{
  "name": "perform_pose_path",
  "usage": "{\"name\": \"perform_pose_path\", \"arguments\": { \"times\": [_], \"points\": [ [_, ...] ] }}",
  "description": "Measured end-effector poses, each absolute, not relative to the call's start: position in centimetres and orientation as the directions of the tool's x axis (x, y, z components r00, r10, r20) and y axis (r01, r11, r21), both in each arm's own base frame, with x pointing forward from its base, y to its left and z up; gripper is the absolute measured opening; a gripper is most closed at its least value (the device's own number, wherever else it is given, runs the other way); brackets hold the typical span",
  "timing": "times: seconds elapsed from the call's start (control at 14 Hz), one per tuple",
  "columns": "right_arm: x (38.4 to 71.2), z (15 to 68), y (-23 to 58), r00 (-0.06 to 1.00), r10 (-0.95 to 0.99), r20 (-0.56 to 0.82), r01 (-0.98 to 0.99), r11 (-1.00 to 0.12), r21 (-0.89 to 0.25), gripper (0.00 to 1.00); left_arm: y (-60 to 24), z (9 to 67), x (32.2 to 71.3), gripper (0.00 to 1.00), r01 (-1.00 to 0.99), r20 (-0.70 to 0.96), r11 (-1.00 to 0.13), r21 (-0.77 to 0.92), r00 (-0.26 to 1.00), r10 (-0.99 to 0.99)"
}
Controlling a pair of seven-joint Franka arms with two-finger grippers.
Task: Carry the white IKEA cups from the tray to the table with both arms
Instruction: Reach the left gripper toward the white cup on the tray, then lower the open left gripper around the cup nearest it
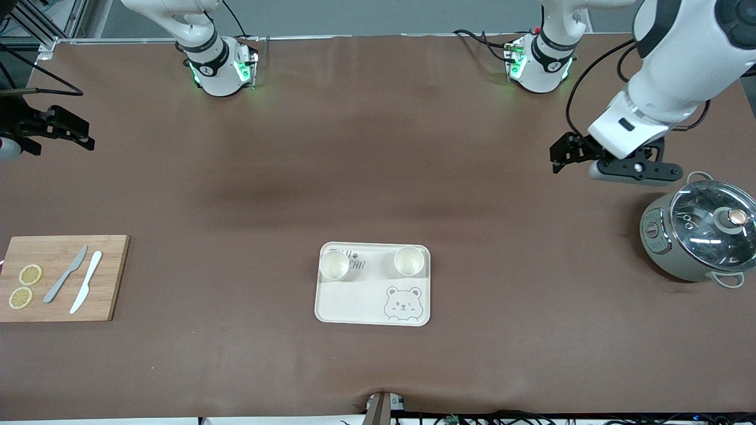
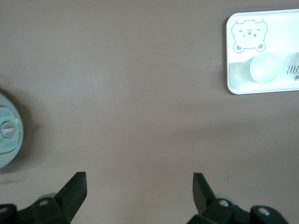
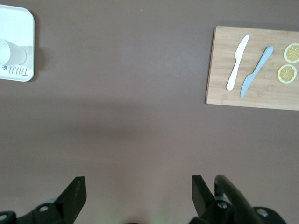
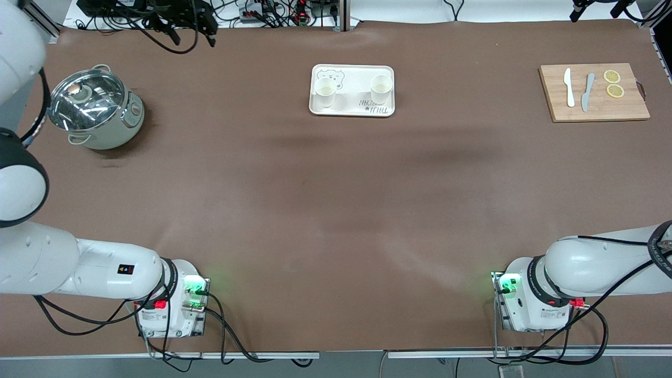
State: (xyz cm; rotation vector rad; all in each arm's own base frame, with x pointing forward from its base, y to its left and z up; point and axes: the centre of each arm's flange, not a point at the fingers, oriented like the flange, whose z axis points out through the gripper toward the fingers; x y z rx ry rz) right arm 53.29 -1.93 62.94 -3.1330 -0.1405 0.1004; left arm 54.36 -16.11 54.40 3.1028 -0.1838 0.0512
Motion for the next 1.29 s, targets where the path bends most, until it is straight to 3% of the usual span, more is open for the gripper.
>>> {"name": "perform_pose_path", "arguments": {
  "times": [0.79,1.29],
  "points": [
    [53.8,61.9,-2.0,0.992,0.089,-0.086,0.088,-0.996,-0.009,1.00,-30.6,43.5,63.4,1.00,-0.125,-0.008,-0.992,-0.004,0.992,-0.125],
    [54.4,60.9,-1.9,0.991,0.090,-0.103,0.090,-0.996,-0.011,1.00,-38.7,34.9,64.5,1.00,-0.107,0.037,-0.992,-0.060,0.993,-0.110]
  ]
}}
